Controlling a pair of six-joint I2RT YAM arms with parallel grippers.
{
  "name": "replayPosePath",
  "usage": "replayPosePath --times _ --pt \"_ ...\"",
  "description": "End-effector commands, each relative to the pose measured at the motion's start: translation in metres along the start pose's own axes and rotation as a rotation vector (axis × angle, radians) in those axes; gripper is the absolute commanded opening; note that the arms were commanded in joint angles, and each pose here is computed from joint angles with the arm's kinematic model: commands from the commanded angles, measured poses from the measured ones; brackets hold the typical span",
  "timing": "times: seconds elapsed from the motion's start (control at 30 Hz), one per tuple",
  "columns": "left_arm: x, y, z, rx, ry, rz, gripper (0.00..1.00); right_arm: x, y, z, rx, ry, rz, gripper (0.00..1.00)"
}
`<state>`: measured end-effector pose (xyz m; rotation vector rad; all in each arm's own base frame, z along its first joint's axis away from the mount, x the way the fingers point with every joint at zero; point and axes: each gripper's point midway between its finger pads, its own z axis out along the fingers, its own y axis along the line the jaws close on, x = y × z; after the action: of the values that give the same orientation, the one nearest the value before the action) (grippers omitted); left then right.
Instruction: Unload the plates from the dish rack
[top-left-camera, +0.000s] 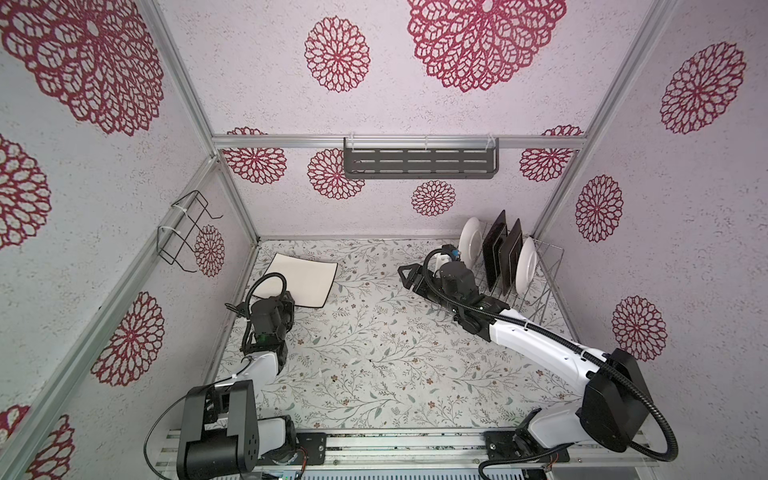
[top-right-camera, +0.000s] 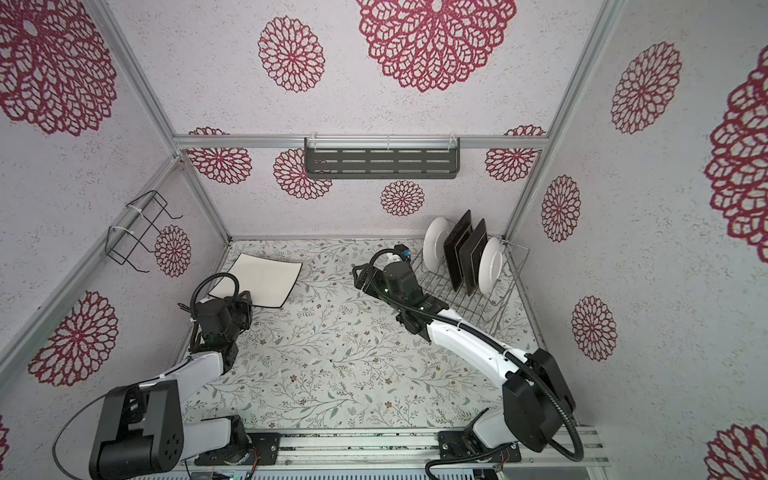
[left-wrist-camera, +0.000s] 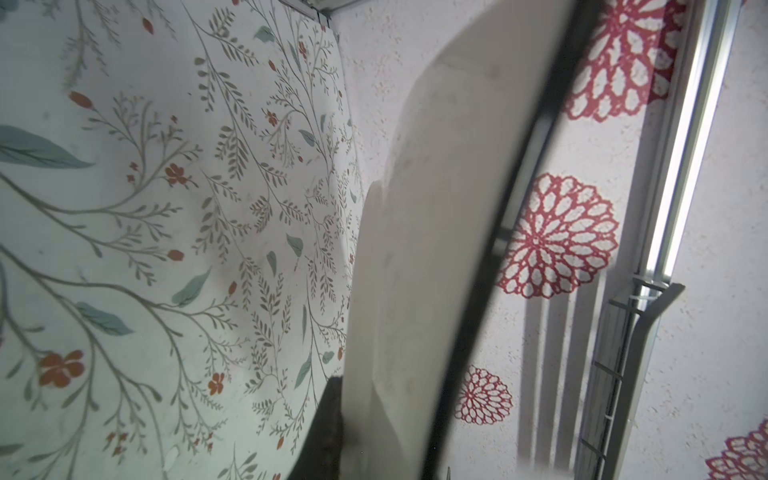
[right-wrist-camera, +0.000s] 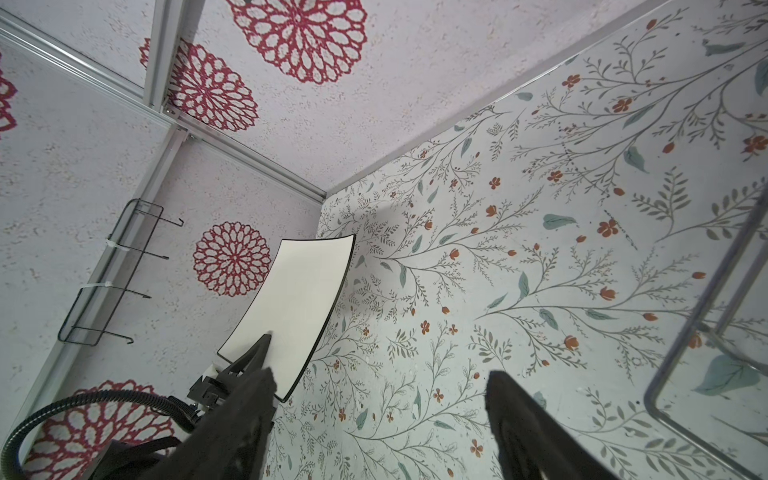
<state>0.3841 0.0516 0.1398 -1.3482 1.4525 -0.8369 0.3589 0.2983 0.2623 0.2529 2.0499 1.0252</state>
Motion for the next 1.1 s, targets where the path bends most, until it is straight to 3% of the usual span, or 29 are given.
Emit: replayPosePath --times 0.0,0.53,0.87,1.07 --pt "-0.026 -0.07 -0.004 0.265 -0.067 -0.014 0.0 -0.004 0.005 0.0 -0.016 -0.005 -0.032 0.83" --pt "-0.041 -0.05 0.036 0.233 -0.048 -0.022 0.0 0.016 -0.033 0.01 0.112 0.011 -0.047 0.82" --pt "-0.054 -0.039 0.049 0.195 -0.083 -0.021 0.0 0.019 -0.04 0.015 0.137 0.015 -0.06 0.83" --pt "-0.051 -0.036 0.063 0.198 -0.04 -0.049 0.0 0.019 -0.041 0.015 0.145 0.012 -0.064 0.83"
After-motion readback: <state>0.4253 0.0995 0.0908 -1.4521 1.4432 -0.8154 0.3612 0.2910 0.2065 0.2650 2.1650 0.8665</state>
